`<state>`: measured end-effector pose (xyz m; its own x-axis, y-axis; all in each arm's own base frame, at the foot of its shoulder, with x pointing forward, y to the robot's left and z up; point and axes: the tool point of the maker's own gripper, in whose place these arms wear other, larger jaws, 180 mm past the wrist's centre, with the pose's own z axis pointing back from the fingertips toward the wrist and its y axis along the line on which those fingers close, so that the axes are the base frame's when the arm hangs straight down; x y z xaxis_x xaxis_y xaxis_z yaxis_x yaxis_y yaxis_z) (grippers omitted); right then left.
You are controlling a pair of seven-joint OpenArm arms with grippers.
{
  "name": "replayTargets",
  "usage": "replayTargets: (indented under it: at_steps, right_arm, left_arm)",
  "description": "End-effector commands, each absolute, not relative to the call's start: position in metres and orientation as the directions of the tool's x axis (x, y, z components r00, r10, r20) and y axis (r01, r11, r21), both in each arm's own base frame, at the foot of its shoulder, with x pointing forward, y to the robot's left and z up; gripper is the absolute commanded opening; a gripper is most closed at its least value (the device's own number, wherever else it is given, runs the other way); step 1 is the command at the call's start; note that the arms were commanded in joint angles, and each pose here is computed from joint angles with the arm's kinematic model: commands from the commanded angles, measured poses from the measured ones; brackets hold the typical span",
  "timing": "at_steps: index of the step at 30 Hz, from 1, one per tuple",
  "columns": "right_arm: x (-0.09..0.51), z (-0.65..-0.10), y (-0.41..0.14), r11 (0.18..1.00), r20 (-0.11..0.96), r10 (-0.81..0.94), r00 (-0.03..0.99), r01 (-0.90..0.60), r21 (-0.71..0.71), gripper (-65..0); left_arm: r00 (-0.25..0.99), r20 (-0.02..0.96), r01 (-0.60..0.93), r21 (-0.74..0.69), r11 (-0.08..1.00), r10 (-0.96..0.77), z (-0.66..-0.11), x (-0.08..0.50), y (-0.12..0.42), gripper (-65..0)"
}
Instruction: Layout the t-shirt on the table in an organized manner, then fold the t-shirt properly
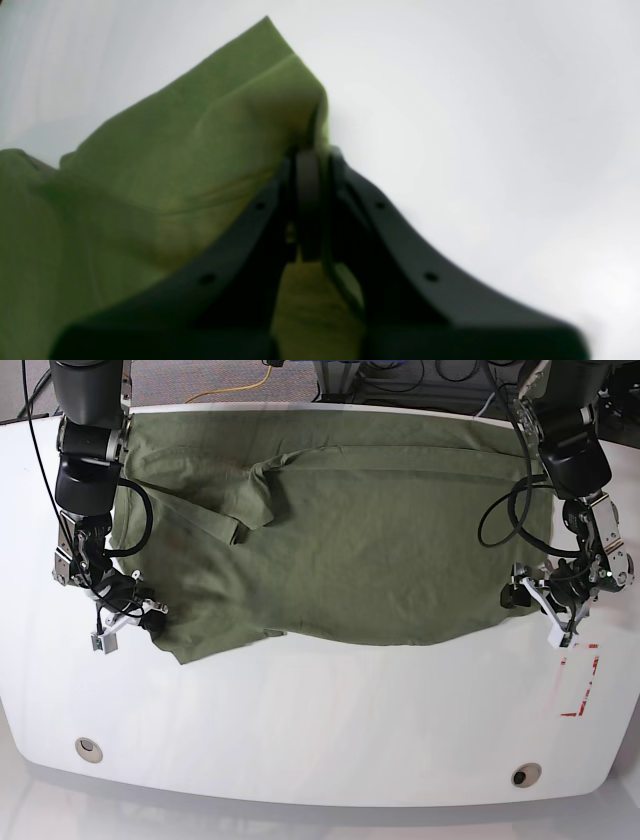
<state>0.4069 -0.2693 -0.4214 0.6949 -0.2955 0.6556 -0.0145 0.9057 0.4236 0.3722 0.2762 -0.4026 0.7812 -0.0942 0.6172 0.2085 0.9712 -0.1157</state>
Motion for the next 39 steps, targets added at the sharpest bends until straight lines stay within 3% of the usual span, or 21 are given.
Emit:
replayTargets:
  at_steps: [1, 17, 33, 36, 39]
  right_arm:
    - [0.421, -0.402, -0.278, 0.911, 0.696, -0.292, 0.656, -0.031, 0.412, -64.7]
    - [0.42, -0.402, -0.277, 0.911, 0.695, -0.291, 0.658, -0.033, 0.412, -64.5]
    - [0.42, -0.402, -0.277, 0.91, 0.695, -0.29, 0.658, -0.034, 0.412, -64.5]
    - [0.42, -0.402, -0.277, 0.91, 0.695, -0.29, 0.658, -0.034, 0.412, -64.5]
    - [0.42, -0.402, -0.277, 0.91, 0.695, -0.29, 0.658, -0.034, 0.412, -64.5]
  left_arm:
    - [0.736, 0.671, 0.202, -0.092, 0.975, -0.089, -0.38, 0.387, 0.288, -13.9]
    - [0.731, 0.682, 0.124, -0.107, 0.986, -0.018, -0.381, 0.389, 0.297, -13.9]
    - [0.783, 0.622, 0.131, -0.17, 0.977, 0.003, -0.41, 0.378, 0.279, -14.3]
    - [0.783, 0.622, 0.134, -0.169, 0.976, 0.0, -0.411, 0.379, 0.278, -22.1]
    - [0.782, 0.623, 0.132, -0.169, 0.977, 0.002, -0.41, 0.379, 0.278, -39.3]
